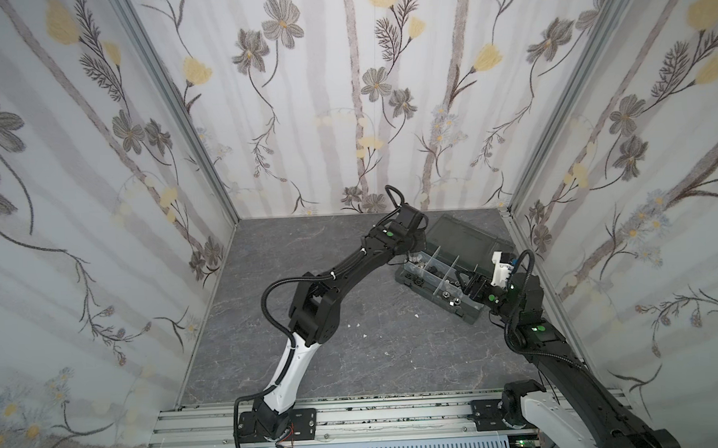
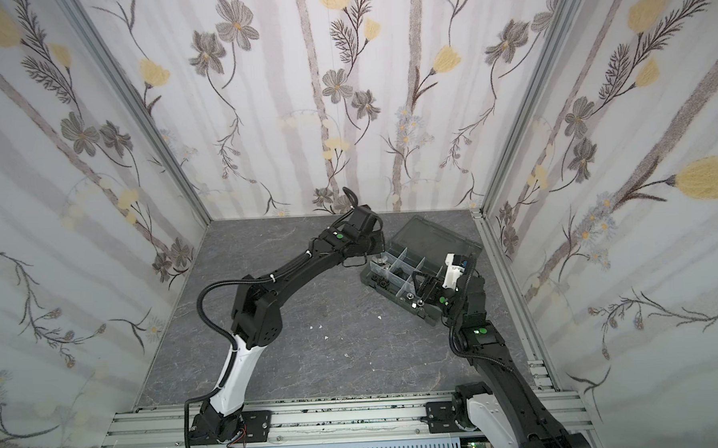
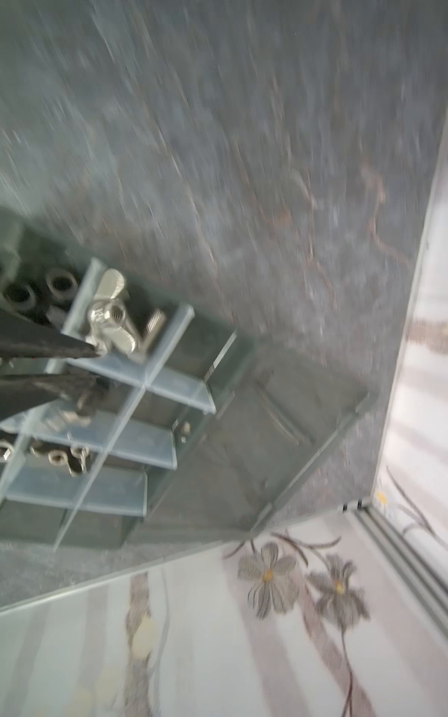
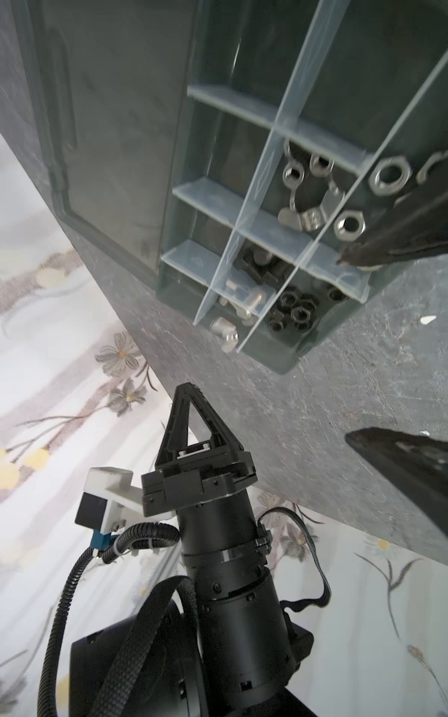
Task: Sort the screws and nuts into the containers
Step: 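Carry the wing nut with the left gripper over the organizer, then open the left gripper to drop the wing nut into the compartment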
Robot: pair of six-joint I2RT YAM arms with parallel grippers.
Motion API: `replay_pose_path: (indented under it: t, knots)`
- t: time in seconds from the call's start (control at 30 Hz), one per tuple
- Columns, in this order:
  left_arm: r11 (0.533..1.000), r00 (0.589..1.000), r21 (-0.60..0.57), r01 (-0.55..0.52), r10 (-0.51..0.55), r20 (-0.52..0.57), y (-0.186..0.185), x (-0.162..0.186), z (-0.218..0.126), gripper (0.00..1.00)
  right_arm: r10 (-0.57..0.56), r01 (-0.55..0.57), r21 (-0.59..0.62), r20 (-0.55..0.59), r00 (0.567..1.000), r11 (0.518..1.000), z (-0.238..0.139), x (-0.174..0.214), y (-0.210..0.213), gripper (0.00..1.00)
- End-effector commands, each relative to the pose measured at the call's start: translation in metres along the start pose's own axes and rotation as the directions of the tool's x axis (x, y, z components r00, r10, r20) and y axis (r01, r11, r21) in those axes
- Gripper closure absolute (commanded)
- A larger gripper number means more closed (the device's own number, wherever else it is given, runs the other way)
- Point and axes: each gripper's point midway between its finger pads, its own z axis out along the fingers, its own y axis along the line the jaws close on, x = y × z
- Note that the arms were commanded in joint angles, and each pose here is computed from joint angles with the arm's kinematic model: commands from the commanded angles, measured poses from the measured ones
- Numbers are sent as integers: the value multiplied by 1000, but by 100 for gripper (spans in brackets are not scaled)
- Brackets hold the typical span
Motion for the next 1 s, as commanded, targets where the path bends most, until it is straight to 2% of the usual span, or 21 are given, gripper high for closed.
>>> replay_pose_path:
  t: [0.0,0.13,0.3,0.43,0.5,0.63,0.7,0.8,0.9,0.97]
  knots:
    - [998,997,65,0,5,-77,-27,26,21,91,80,-78,27,-69,994,997,-5,20,-27,33]
    - [986,997,168,13,-1,-75,-54,43,38,91,119,-116,54,-46,992,992,-12,21,-46,33]
    - [994,998,106,-6,12,-57,-37,42,29,91,83,-79,70,-52,995,994,-10,17,-48,33]
    - [999,1000,45,-24,23,4,-19,18,3,85,80,-76,70,-55,995,995,-4,14,-48,33]
    - [999,999,18,-27,27,35,-11,3,-15,79,46,-40,93,-65,997,995,-1,12,-46,33]
    - [999,989,-24,-21,24,147,20,-30,-66,59,-36,40,96,-41,998,995,6,4,-33,28]
    - [1000,977,-18,9,-5,213,41,-47,-97,54,-56,58,108,-19,998,992,10,-1,-31,28]
    - [996,956,-55,67,-48,290,86,-64,-144,47,-71,73,132,-18,997,989,18,-8,-31,27]
    - [984,919,-145,103,-38,393,137,-74,-198,36,-127,120,199,22,992,973,20,-24,-38,26]
    - [956,887,-263,128,8,463,185,-70,-232,26,-191,162,279,77,979,947,16,-39,-49,18]
